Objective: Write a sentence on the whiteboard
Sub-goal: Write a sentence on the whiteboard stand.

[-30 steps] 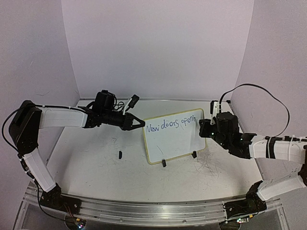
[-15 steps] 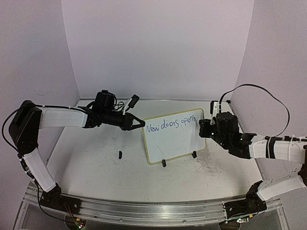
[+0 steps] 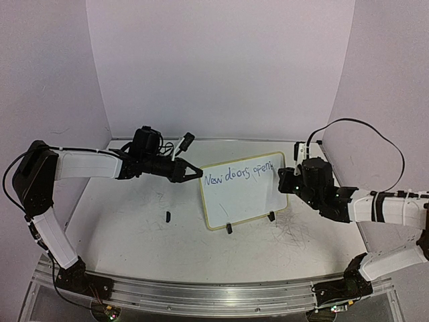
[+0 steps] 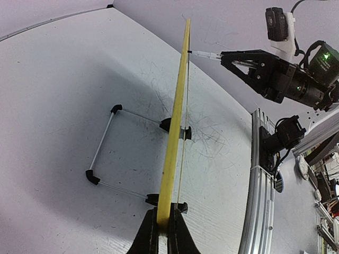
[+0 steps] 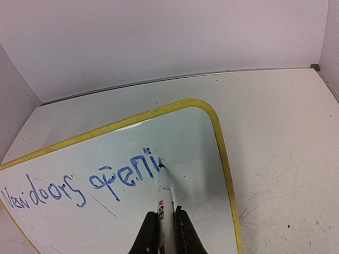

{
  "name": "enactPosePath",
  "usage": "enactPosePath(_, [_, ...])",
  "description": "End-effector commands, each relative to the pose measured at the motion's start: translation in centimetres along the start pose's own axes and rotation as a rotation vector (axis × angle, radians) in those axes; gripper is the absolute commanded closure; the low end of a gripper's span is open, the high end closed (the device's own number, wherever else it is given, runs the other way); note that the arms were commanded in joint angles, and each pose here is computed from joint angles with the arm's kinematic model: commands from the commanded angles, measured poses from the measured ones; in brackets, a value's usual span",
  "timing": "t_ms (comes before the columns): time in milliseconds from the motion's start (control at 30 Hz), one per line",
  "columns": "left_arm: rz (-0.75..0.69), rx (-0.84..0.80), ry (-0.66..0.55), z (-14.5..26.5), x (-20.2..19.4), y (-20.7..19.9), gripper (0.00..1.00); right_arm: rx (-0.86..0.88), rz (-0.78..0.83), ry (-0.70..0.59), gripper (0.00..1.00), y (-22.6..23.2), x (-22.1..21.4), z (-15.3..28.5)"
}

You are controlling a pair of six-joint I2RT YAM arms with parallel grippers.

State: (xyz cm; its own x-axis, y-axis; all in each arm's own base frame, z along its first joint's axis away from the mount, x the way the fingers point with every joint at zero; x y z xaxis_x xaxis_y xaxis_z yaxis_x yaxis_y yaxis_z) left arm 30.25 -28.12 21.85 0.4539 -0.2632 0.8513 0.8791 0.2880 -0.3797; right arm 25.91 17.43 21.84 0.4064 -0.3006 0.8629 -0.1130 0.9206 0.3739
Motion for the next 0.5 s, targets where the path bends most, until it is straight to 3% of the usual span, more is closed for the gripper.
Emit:
enactPosePath(0, [-0.009, -0.01, 0.047, 0.0, -0.7, -0.8, 1.0, -0.012, -0.006, 0.004, 1.0, -0.4, -0.1, 0.1])
enactPosePath(467, [-0.007, -0.009, 0.049, 0.0, -0.7, -0.8, 1.0, 0.011, -0.01, -0.048, 1.0, 0.5, 1.4, 0.1])
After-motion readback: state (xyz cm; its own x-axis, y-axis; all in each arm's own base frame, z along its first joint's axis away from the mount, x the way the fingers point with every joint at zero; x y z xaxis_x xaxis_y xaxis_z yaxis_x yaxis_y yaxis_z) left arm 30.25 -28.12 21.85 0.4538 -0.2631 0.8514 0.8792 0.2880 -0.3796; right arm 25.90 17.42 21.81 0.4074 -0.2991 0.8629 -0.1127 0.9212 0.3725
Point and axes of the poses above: each gripper's point midway between its finger pads, its own z axis back along the fingers, its own y axis along the line the jaws close on, x = y × z, the point moved 9 cm from there along z, back along the fingers, and after that the axes turned 7 degrees about -z, right-handed, at the moved point
